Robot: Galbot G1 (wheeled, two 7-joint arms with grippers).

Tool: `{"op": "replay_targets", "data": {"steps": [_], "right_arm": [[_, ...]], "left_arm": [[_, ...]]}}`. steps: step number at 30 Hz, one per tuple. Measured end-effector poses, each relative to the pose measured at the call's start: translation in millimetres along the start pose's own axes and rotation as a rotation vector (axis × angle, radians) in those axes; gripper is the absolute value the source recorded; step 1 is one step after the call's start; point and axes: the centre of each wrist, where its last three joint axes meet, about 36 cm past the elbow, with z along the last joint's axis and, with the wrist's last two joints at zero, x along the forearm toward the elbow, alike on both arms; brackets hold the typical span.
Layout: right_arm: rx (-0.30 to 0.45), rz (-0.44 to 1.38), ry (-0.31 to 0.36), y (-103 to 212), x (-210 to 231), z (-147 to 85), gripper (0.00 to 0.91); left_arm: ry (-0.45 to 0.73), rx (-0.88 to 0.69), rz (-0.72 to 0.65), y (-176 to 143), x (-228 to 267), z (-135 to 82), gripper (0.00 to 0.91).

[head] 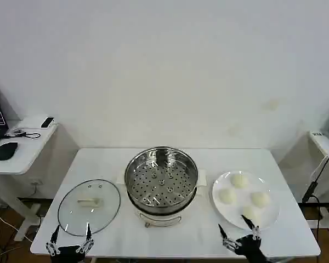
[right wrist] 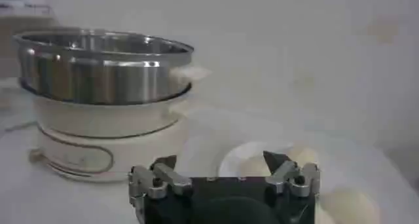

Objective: Take steamed baozi put them in steamer then cover it.

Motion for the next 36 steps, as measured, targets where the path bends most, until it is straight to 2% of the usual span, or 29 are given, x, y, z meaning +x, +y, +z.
{"op": "replay_targets", "data": {"steps": [10, 20, 30, 36], "right_arm": [[0.349, -0.014, 0.072, -88.0, -37.4, -31.3, 0.907], [0.712, -0.219, 0.191, -174.4, -115.0, -83.7, 0.907], [0.925, -0.49, 0.358, -215.2, -201.3, -127.5, 0.907], [0.995, -0.579, 0.462, -228.6, -240.1, -140.8, 0.907]], "left_arm": [[-0.006, -0.061, 0.021, 2.6, -1.1, -13.1, 0.907], [-0.017, -0.089, 0.013, 5.3, 0.2, -19.1, 0.907], [-0.028, -0.108, -0.011, 13.3, -0.5, -25.2, 0.907], [-0.032, -0.113, -0.025, 15.9, -3.0, -26.5, 0.907]]}}
